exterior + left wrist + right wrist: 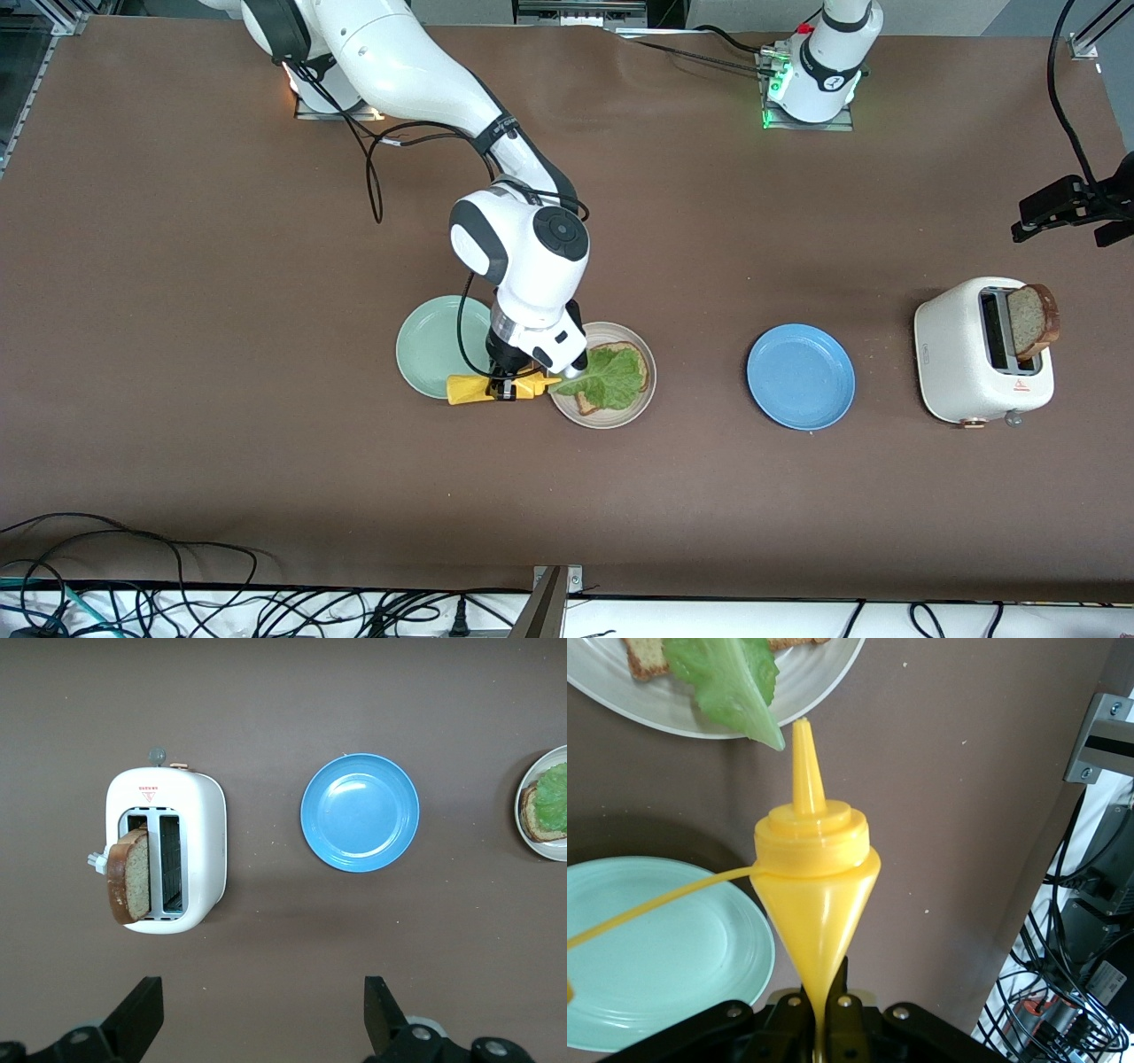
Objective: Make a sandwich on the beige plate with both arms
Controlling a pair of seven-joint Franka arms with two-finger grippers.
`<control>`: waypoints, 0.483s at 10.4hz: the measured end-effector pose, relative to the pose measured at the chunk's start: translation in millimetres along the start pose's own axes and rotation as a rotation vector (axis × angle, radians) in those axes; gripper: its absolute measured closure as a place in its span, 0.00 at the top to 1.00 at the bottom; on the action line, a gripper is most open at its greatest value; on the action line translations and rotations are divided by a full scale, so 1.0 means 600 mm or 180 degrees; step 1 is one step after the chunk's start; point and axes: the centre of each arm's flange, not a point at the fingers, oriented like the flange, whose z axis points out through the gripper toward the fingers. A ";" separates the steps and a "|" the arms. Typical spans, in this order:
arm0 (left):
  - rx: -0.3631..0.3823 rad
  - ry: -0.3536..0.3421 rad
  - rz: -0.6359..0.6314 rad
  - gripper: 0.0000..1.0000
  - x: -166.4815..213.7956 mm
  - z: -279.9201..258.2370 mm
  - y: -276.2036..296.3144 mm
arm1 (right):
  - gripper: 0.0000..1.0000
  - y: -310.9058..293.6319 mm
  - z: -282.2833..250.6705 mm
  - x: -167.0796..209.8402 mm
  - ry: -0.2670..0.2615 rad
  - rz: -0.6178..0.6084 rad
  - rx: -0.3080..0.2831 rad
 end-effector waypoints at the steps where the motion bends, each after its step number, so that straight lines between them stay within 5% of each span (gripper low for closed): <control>1: 0.0000 -0.0001 -0.0001 1.00 0.000 0.000 0.000 | 0.04 0.001 0.001 -0.002 -0.0011 0.0004 -0.0002; 3: -0.0001 -0.0001 -0.0010 1.00 0.000 0.000 -0.003 | 0.04 0.006 -0.016 -0.013 -0.0005 0.0048 0.0033; 5: -0.0001 -0.0001 -0.0014 1.00 0.000 0.000 -0.004 | 0.04 0.015 -0.031 -0.075 0.0173 0.0336 0.0436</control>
